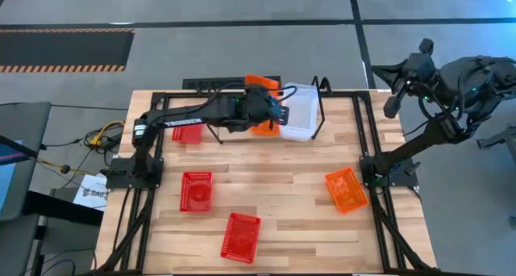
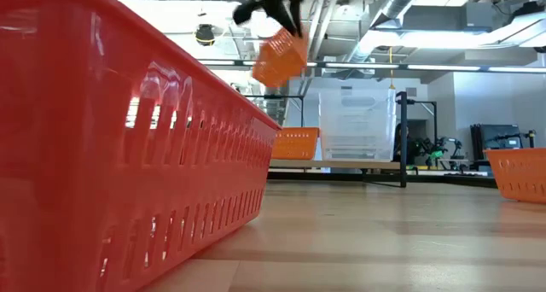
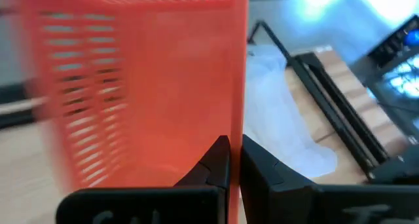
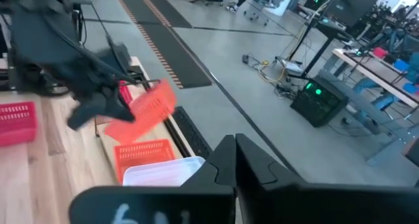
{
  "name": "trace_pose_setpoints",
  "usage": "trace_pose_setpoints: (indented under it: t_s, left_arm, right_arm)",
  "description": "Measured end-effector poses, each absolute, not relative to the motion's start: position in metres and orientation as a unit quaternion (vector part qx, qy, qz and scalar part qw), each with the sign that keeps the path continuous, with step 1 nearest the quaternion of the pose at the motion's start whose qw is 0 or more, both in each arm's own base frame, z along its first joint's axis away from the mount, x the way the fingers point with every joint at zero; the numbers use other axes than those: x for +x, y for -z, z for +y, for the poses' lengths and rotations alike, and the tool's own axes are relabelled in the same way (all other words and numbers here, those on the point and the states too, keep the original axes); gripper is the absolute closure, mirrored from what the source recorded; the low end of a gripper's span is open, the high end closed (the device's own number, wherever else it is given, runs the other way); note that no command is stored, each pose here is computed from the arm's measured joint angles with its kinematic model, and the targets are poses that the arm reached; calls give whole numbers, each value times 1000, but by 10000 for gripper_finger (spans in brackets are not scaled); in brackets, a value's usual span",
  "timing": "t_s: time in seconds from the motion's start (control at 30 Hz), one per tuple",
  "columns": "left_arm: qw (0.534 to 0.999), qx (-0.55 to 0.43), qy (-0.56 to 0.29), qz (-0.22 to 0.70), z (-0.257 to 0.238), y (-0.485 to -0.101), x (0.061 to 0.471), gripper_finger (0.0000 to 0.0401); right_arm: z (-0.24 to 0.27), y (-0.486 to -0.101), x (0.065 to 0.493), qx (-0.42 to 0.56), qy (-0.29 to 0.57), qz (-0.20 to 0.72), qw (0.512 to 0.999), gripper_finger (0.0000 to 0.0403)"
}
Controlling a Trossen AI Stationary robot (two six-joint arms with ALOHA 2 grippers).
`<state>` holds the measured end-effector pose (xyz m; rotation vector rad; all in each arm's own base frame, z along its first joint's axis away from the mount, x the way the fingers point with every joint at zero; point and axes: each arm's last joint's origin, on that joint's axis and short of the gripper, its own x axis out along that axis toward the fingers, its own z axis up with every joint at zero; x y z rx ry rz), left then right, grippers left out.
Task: Stack baskets on shelf by color
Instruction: Stack the top orange bin on top of the orange bin on the shelf
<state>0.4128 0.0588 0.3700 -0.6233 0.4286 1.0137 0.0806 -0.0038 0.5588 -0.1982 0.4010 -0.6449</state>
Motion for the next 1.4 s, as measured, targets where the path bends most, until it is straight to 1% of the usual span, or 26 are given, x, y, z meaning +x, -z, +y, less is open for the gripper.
trace_pose_setpoints:
  t_s: [0.1, 0.27, 0.33, 0.43, 0.63, 0.87, 0.97, 1.03, 1.1, 1.17, 1.3, 1.4]
  left_arm:
    - [805, -306, -455, 227, 72, -352, 426, 401]
    - [790, -323, -455, 254, 88, -328, 438, 401]
    - [781, -329, -456, 271, 92, -325, 435, 401]
    - [780, -331, -459, 267, 96, -324, 437, 401]
    - [766, -338, -466, 287, 101, -318, 433, 401]
    - [749, -347, -468, 315, 104, -307, 434, 401]
    - [748, -356, -460, 320, 107, -298, 440, 401]
    - [735, -359, -457, 350, 109, -286, 441, 401]
    - [734, -368, -447, 356, 111, -278, 446, 401]
    - [723, -366, -449, 376, 112, -270, 446, 401]
    - [712, -372, -441, 399, 113, -261, 447, 401]
    - [725, -363, -423, 405, 113, -260, 450, 400]
  right_arm:
    - [-4, -559, 78, -104, 312, 196, 924, 398]
    - [-4, -559, 78, -106, 310, 197, 924, 391]
    - [-4, -559, 78, -107, 309, 197, 924, 395]
    - [-5, -559, 76, -110, 306, 198, 925, 400]
    - [-5, -559, 75, -112, 305, 198, 925, 394]
    - [-5, -559, 76, -116, 304, 200, 924, 399]
    - [-5, -559, 76, -115, 304, 200, 924, 398]
    - [-5, -559, 76, -115, 304, 200, 924, 395]
    - [-5, -559, 76, -116, 304, 200, 924, 394]
    - [-5, -559, 76, -115, 303, 200, 925, 394]
    - [-5, -559, 76, -115, 302, 200, 925, 396]
    - [-5, -559, 76, -115, 302, 200, 925, 398]
